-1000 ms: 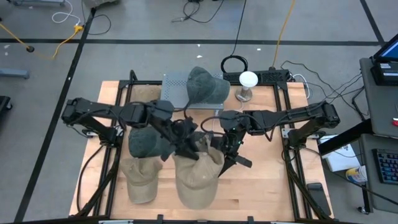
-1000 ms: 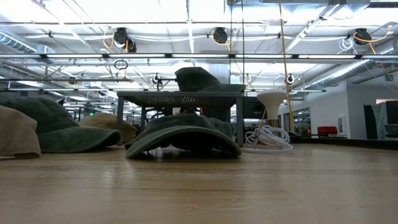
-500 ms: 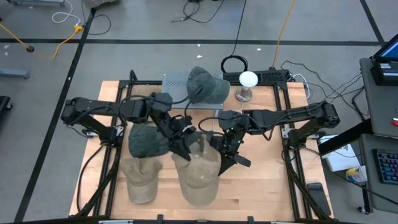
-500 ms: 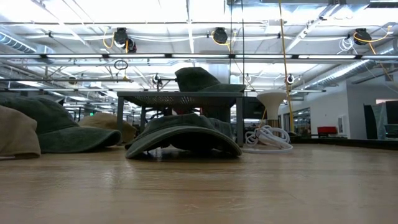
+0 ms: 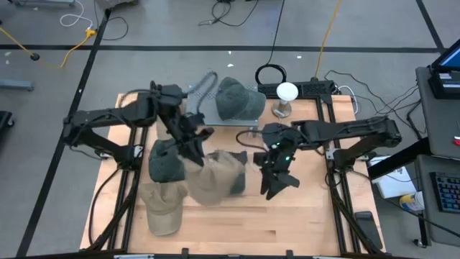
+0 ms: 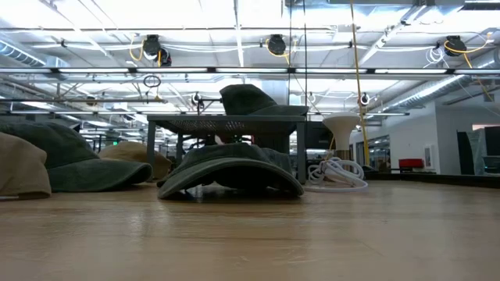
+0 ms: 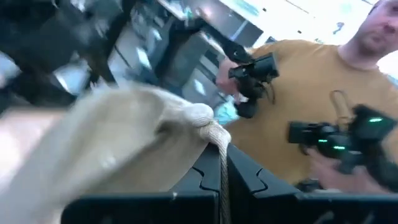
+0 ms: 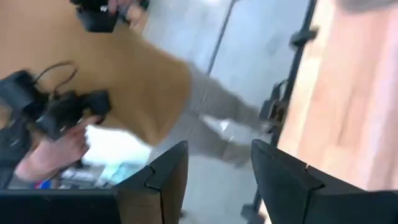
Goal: Pick & Place hat
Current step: Put the right brown cap on the shelf
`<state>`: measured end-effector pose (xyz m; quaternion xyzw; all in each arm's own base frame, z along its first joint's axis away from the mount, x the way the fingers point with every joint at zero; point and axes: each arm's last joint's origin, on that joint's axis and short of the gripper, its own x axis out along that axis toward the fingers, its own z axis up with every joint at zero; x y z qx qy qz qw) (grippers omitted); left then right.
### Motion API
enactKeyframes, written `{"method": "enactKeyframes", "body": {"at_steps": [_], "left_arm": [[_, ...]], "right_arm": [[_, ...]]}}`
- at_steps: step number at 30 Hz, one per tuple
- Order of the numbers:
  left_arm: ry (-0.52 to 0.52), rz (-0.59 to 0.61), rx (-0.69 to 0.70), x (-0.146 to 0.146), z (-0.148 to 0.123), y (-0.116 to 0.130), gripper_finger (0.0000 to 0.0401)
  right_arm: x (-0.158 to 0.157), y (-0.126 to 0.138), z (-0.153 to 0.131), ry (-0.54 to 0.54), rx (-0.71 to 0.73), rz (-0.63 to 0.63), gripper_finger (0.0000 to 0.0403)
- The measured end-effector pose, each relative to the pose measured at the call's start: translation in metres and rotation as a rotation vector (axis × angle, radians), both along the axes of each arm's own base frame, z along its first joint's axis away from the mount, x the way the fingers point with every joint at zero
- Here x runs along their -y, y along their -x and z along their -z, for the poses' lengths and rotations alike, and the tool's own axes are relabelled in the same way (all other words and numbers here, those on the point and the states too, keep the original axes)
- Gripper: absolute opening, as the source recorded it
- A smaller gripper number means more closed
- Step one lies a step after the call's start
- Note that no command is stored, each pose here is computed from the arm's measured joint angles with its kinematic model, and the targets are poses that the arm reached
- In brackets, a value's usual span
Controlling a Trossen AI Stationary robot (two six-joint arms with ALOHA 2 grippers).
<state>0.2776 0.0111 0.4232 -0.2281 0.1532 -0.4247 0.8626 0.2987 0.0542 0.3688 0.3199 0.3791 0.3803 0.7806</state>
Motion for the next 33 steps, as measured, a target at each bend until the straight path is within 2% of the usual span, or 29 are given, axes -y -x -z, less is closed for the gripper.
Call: {"method": "enactKeyframes", "body": {"at_steps": [6, 11, 18, 22, 26, 33], "left_arm": [[-0.145, -0.124, 0.112, -0.011, -0.011, 0.034, 0.0001], [-0.346, -0.239, 0.189, -0.015, -0.012, 0.055, 0.0001], [-0.731, -0.479, 0.185, -0.016, -0.006, 0.07, 0.0001], [-1.016, -0.559, 0.17, -0.014, -0.007, 0.075, 0.0001], [-1.348, -0.561, 0.165, -0.012, -0.012, 0.074, 0.0001], [-1.664, -0.456, 0.235, -0.013, -0.023, 0.079, 0.0001]], "right_arm": [[0.007, 0.023, -0.024, 0.148, 0.145, 0.186, 0.017], [0.016, 0.042, -0.042, 0.306, 0.29, 0.376, 0.0171], [0.027, 0.06, -0.057, 0.54, 0.408, 0.63, 0.0169], [0.031, 0.062, -0.059, 0.632, 0.425, 0.718, 0.0171], [0.033, 0.062, -0.058, 0.693, 0.429, 0.762, 0.0171], [0.034, 0.06, -0.057, 0.733, 0.445, 0.744, 0.0171]]}}
